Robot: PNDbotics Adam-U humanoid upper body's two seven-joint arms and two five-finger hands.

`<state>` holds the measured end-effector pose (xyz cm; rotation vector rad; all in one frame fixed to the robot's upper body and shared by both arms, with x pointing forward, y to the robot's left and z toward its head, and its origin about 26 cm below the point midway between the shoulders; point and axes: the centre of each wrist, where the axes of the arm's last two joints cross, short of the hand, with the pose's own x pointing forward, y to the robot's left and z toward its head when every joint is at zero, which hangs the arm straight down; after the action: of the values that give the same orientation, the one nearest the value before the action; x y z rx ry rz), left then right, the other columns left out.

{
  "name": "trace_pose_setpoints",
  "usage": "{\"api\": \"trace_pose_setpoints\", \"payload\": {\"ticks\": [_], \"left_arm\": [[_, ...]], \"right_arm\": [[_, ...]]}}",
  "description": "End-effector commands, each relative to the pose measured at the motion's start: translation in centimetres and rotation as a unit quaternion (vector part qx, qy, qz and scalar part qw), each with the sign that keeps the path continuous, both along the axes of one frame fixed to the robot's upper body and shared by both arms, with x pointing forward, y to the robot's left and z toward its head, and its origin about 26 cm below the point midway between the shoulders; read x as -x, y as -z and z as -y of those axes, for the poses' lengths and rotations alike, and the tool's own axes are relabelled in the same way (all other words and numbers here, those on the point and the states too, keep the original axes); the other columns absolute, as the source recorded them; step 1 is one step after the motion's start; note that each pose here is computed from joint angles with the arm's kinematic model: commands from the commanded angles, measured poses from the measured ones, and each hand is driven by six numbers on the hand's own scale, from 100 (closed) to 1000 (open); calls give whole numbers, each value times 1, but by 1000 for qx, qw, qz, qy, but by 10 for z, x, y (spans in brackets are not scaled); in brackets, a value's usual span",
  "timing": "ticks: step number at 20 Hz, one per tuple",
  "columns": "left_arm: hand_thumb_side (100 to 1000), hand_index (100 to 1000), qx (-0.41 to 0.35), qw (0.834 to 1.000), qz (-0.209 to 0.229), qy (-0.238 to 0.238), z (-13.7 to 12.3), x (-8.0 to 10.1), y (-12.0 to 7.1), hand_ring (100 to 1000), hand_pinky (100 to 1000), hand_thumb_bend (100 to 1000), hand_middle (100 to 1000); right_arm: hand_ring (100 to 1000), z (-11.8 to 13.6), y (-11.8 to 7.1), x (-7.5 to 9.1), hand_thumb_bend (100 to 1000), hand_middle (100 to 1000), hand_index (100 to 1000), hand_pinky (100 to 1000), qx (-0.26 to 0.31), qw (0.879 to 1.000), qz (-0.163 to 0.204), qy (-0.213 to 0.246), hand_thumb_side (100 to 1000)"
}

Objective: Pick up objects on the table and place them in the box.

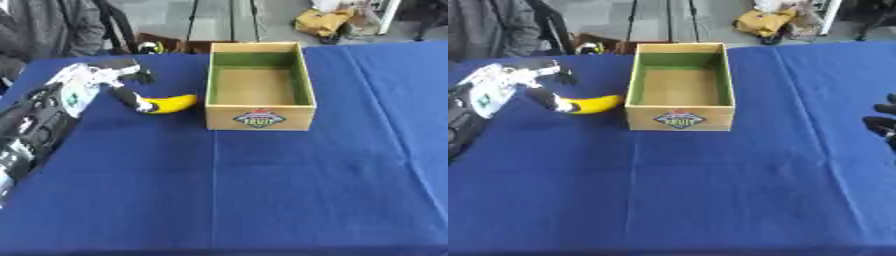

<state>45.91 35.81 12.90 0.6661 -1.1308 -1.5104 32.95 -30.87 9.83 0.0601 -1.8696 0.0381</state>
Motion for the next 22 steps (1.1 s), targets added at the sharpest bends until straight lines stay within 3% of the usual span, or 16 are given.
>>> {"api": "trace_pose_setpoints", "payload": {"ticks": [1, 22], "left_arm": [[321, 787, -16, 1000, 23, 2, -5, -2, -15, 772, 822, 667, 708], [341, 781, -93, 995, 43, 18, -3, 0, 6, 763, 814, 637, 696]], "right_arm": [[669, 1, -8, -1, 100, 673, 796, 812, 4, 1000, 13, -1, 996], [669, -1, -10, -2, 100, 673, 796, 812, 1, 1000, 15, -5, 1000]]}}
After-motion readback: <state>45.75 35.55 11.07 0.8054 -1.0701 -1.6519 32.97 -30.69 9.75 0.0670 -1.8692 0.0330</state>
